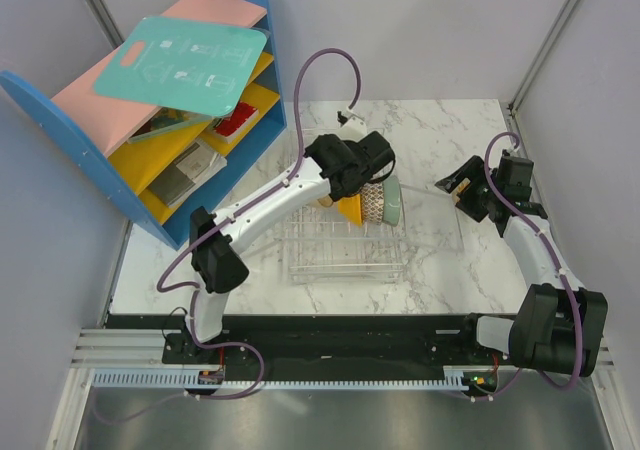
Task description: Unload the bowls from the dish rack
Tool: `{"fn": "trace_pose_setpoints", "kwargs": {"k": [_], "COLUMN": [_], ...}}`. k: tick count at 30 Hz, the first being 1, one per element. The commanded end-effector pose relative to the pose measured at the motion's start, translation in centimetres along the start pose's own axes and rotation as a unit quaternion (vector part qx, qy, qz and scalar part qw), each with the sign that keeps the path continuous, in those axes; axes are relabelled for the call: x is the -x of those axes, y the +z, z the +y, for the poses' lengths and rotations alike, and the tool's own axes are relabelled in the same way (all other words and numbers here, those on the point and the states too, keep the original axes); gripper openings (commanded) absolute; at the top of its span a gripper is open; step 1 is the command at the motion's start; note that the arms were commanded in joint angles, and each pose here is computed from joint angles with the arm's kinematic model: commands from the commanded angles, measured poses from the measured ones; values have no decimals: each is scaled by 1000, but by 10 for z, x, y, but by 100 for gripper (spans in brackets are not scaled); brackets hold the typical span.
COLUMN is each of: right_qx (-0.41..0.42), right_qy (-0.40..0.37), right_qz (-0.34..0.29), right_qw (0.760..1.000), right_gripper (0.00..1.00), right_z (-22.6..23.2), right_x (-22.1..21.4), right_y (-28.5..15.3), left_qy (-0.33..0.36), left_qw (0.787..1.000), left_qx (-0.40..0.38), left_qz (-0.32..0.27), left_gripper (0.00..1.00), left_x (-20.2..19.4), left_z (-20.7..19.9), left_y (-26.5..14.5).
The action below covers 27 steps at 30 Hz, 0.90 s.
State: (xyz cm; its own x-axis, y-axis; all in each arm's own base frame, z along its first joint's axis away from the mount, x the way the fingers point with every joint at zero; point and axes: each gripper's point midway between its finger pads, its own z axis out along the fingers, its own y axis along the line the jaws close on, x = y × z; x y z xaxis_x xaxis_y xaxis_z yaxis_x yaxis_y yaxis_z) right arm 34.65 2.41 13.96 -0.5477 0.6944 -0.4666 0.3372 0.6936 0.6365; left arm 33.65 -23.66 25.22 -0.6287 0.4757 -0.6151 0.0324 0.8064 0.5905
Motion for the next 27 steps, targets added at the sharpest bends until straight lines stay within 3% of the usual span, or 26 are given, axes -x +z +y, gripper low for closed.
{"fn": "trace_pose_setpoints", "kwargs": {"k": [1,9,12,16,23,27], "right_qx": [15,29,41,47,99,121], "right_qy": [-12,-15,-19,-16,-23,-38], "right_qz": [-13,-10,-9,-12,-51,-64], "right_qw": [1000,999,999,999,994,990], "right_gripper": [87,85,86,86,86,87], "right_z": [8,14,20,28,74,99], "right_x": [9,8,9,14,37,44], "right_y": [-3,-5,-8,-11,-38,-50], "left_qy": [-38,-87,-128,-159,-143,-168], "left_qw": [998,992,989,980,978,964], "left_qx": [39,63,26,-53,-92,-151], "left_qz": [-37,-58,-71,-107,-121,-142], "left_gripper": [2,2,2,2,2,2], "left_x": [16,21,30,50,70,93], "left_z": [64,106,113,104,84,71], "left_y": [-19,-29,-38,-52,-56,-69]}}
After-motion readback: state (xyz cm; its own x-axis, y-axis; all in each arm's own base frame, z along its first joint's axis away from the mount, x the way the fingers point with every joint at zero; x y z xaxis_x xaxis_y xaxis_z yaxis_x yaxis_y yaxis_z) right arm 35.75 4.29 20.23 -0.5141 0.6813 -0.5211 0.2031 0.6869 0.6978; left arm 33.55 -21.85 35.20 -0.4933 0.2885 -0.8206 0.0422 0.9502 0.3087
